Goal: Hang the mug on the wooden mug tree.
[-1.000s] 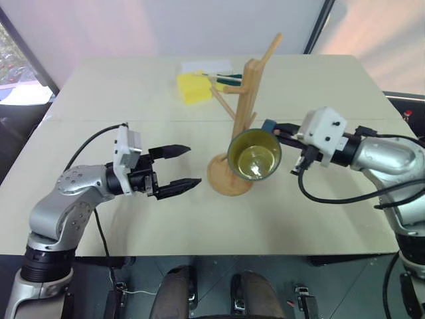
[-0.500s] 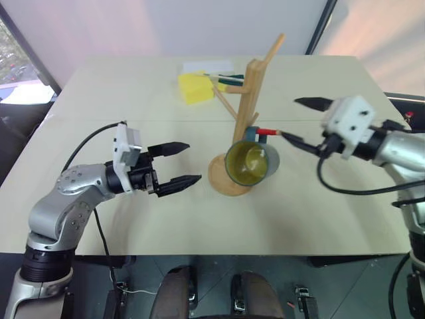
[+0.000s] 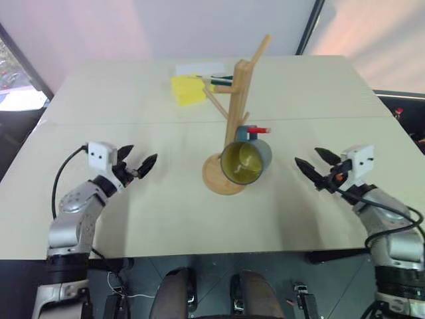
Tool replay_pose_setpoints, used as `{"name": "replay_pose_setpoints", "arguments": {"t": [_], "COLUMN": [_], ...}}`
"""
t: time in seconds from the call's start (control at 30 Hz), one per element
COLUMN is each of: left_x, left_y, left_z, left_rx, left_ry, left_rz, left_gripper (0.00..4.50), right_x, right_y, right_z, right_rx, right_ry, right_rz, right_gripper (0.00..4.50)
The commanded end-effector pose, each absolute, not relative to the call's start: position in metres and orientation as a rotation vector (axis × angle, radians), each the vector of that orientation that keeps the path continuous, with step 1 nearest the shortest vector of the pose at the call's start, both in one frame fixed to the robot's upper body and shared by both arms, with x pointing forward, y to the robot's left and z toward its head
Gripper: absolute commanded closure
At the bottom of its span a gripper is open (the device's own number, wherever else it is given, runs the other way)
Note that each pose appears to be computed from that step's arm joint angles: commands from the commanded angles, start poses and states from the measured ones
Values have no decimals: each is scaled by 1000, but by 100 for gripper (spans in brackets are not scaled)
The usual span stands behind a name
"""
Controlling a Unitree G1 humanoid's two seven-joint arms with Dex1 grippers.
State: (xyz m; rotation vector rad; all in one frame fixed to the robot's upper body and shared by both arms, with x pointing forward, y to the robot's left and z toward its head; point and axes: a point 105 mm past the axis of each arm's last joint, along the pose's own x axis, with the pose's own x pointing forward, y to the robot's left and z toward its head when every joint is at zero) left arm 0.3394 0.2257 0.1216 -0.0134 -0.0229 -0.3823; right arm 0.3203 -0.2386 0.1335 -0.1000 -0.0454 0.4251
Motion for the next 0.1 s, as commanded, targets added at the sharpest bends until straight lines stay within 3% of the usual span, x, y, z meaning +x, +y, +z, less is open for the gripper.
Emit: {"name": "replay_pose_setpoints", "arguments": {"t": [0.03,0.1], "left_x": [334,332], "left_y": [242,245], "left_z": [123,121], "left_rx": [10,-6], "left_ry": [-63,-66], "left_rz": [-296,-270], "left_gripper": [0,0], "right_x": [324,326], "right_y": [-232,-230], "right_z": [133,131], "right_rx": [-88,-79], "right_ry": [-87,-91], "right_rz": [433,436], "right_gripper": [106,106]}}
